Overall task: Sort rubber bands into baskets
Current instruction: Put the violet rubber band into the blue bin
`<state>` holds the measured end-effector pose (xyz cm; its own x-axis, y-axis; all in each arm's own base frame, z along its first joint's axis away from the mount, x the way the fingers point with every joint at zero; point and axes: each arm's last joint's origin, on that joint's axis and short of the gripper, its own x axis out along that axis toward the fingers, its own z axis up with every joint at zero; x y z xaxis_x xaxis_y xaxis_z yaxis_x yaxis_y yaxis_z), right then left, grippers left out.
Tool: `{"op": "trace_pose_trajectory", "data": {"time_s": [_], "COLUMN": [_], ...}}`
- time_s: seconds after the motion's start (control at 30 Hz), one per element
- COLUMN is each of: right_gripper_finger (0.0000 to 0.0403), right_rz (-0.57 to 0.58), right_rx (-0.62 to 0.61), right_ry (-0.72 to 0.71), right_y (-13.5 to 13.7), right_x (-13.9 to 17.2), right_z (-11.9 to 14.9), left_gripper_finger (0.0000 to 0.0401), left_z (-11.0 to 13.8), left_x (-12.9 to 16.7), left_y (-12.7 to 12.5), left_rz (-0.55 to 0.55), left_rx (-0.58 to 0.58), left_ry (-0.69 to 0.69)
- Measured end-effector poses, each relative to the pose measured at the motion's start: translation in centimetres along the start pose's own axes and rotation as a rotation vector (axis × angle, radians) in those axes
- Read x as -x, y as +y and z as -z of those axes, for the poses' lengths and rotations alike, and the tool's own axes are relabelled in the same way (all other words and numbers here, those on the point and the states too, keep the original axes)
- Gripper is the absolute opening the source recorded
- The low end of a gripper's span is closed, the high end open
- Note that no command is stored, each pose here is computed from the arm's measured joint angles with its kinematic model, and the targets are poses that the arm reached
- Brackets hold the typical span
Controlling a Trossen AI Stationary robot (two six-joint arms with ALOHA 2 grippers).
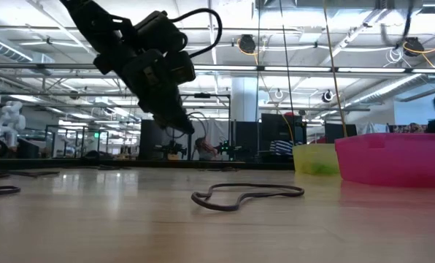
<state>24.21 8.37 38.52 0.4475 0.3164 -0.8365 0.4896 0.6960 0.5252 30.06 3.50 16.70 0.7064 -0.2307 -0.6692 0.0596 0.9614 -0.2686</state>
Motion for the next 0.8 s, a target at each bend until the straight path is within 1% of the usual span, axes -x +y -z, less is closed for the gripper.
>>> {"op": "trace_pose_trajectory", "data": {"time_s": [0.1,0.17,0.3,0.47,0.6,0.67,0.8], "right_gripper_finger": [0.0000,0.0000,0.0000,0.0000,0.0000,0.0000,0.0000], "right_rz": [0.015,0.042,0.106,0.186,0.227,0.250,0.287], "right_rx": [-0.053,-0.086,-0.171,-0.270,-0.286,-0.284,-0.261], "right_ry": [0.061,0.102,0.165,0.212,0.233,0.241,0.255], "right_y": [1.1,1.6,1.7,1.4,1.1,0.8,0.3], "right_x": [-0.8,-1.5,-3.0,-4.4,-5.3,-5.7,-6.3], "right_z": [2.1,3.6,6.4,9.3,10.9,11.6,12.7], "left_gripper_finger": [0.0008,0.0016,0.0050,0.0100,0.0136,0.0147,0.0155], "left_z": [-0.3,-0.5,-0.8,-1.4,-1.6,-1.7,-2.3], "left_x": [0.0,0.0,0.0,0.0,0.0,-0.1,-0.1], "left_y": [0.0,-0.1,-0.1,-0.3,-0.7,-0.9,-1.5], "left_rz": [0.001,0.003,0.004,0.017,0.029,0.017,0.001], "left_rx": [-0.010,-0.018,-0.038,-0.058,-0.070,-0.071,0.022], "left_ry": [-0.028,-0.044,-0.080,-0.143,-0.157,-0.158,-0.175]}}
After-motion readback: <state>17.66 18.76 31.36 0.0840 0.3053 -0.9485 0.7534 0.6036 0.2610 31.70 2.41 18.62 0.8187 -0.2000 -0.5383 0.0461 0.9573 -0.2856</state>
